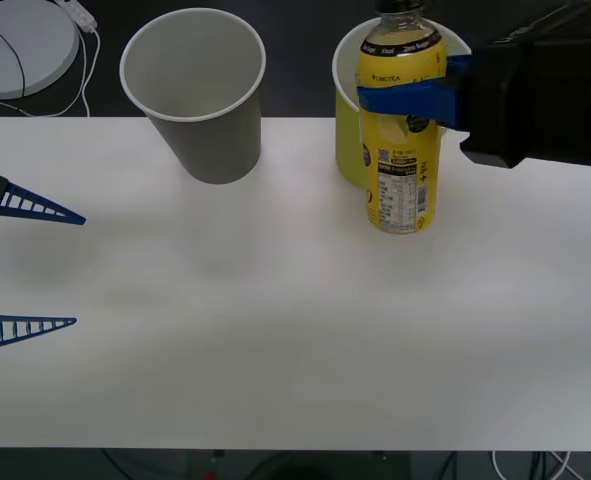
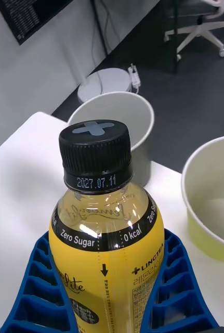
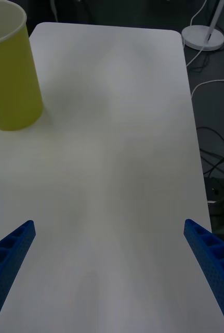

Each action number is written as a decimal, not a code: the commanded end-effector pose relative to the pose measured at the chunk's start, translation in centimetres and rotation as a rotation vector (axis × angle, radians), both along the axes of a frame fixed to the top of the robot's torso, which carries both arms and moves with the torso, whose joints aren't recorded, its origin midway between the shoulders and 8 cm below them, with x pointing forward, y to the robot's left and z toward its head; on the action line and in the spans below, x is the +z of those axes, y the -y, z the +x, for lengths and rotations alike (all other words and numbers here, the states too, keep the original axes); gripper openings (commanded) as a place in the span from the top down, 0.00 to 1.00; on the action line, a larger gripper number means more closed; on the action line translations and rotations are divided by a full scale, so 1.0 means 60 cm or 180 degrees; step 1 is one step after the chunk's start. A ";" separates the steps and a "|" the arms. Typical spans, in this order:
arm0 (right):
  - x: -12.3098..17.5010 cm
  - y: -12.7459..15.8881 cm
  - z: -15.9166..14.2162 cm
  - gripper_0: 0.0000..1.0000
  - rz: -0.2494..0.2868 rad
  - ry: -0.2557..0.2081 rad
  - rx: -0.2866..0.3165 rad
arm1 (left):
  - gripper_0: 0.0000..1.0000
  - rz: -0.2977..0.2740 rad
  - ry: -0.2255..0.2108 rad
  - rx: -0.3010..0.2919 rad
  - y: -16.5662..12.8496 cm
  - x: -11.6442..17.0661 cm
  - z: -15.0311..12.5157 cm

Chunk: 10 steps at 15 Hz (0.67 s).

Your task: Put the can into the green bin and the plastic bottle into the gray bin

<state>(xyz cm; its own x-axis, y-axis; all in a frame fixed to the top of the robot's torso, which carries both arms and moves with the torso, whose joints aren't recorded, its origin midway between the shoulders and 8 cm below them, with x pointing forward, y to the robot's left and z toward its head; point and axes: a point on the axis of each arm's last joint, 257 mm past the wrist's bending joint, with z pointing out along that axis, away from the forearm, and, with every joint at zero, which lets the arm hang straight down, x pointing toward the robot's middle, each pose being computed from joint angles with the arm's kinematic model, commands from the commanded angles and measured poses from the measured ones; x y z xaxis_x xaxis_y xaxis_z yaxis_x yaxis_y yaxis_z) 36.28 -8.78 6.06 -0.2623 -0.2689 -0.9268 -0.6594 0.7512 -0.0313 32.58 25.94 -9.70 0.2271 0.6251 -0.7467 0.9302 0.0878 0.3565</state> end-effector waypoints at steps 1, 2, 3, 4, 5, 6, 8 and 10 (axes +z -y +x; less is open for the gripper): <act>-0.007 -0.046 -0.014 1.00 -0.0160 0.0008 0.0222 | 0.00 0.0000 0.0000 0.0000 0.000 0.000 0.000; -0.004 -0.057 -0.005 1.00 -0.0185 -0.0006 0.0230 | 0.00 0.0000 0.0000 0.0000 0.000 0.000 0.000; -0.001 -0.064 0.003 1.00 -0.0217 -0.0014 0.0226 | 0.00 0.0000 0.0000 0.0000 0.000 0.000 0.000; -0.001 -0.075 0.014 1.00 -0.0241 -0.0045 0.0226 | 0.00 0.0000 0.0000 0.0000 0.000 0.000 0.000; 0.004 -0.087 0.024 1.00 -0.0237 -0.0082 0.0227 | 0.00 0.0000 0.0000 0.0000 0.000 0.000 0.000; 0.006 -0.094 0.035 1.00 -0.0255 -0.0109 0.0206 | 0.00 0.0000 0.0000 0.0000 0.000 0.000 0.000; 0.016 -0.115 0.060 1.00 -0.0264 -0.0152 0.0169 | 0.00 0.0000 0.0000 0.0000 0.000 0.000 0.000; 0.024 -0.132 0.080 1.00 -0.0255 -0.0173 0.0145 | 0.00 0.0000 0.0000 0.0000 0.000 0.000 0.000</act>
<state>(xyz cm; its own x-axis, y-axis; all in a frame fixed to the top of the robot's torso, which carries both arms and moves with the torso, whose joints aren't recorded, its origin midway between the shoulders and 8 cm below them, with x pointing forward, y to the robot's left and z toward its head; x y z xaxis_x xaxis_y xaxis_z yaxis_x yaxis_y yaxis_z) 40.53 -1.19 7.27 -0.2936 -0.3578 -0.8864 -0.6990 0.7129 -0.0562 32.58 25.94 -9.70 0.2271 0.6251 -0.7468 0.9302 0.0879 0.3564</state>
